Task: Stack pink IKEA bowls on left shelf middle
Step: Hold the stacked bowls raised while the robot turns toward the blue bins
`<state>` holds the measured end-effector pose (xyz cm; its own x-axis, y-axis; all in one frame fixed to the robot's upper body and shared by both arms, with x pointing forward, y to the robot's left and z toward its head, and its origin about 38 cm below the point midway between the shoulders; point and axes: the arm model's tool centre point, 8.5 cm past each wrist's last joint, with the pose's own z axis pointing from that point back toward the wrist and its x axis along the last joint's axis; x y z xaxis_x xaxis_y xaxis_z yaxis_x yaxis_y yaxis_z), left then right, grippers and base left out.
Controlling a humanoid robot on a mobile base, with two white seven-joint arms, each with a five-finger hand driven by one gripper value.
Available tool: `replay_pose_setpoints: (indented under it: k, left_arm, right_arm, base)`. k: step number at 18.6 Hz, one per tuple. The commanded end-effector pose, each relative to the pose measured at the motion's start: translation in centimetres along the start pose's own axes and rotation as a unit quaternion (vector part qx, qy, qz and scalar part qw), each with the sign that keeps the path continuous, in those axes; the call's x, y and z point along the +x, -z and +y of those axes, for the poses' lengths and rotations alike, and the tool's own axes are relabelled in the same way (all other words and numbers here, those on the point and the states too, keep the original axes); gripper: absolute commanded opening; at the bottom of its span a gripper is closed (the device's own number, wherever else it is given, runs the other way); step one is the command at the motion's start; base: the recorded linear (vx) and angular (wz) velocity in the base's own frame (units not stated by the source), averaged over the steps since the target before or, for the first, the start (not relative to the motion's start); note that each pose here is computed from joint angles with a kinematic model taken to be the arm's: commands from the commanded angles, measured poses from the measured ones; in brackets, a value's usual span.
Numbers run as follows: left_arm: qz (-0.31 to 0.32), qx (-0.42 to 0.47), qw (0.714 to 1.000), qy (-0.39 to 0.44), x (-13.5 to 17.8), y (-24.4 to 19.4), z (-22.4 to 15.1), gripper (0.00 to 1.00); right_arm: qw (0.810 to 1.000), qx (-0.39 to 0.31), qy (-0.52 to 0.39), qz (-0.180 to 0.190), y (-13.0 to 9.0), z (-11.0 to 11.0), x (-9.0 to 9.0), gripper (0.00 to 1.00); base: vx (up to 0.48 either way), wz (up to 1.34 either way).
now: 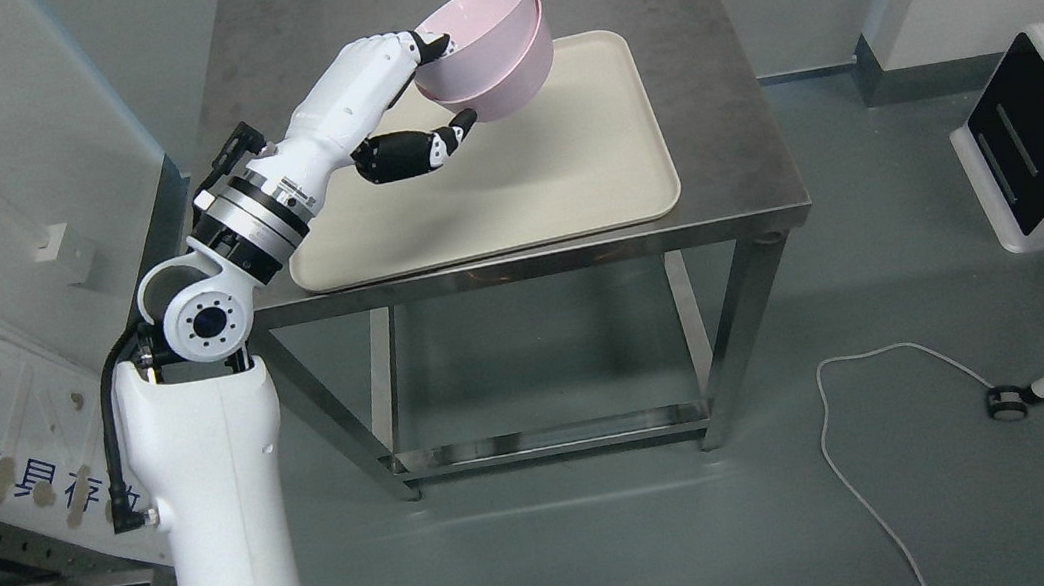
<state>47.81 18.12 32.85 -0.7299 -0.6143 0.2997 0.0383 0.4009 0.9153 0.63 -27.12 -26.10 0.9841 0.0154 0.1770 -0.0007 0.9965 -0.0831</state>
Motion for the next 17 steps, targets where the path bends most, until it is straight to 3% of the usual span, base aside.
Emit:
replay_pose_setpoints:
  k: [1,17]
  left_arm:
    - [0.005,-0.004,1.0,0.007,-0.37,-0.31,0.18,0.02]
    - [0.005,-0.001,1.0,0.007,-0.38,-0.35,0.36,0.02]
  right_arm:
    - [1.0,-0.009,0.0,0.0,-0.02,-1.14,-0.02,1.0]
    - [1.0,-0.009,0.0,0.0,-0.02,-1.14,-0.02,1.0]
  base:
    - [-0.237,-0.06]
    - [-0.34,-0.01]
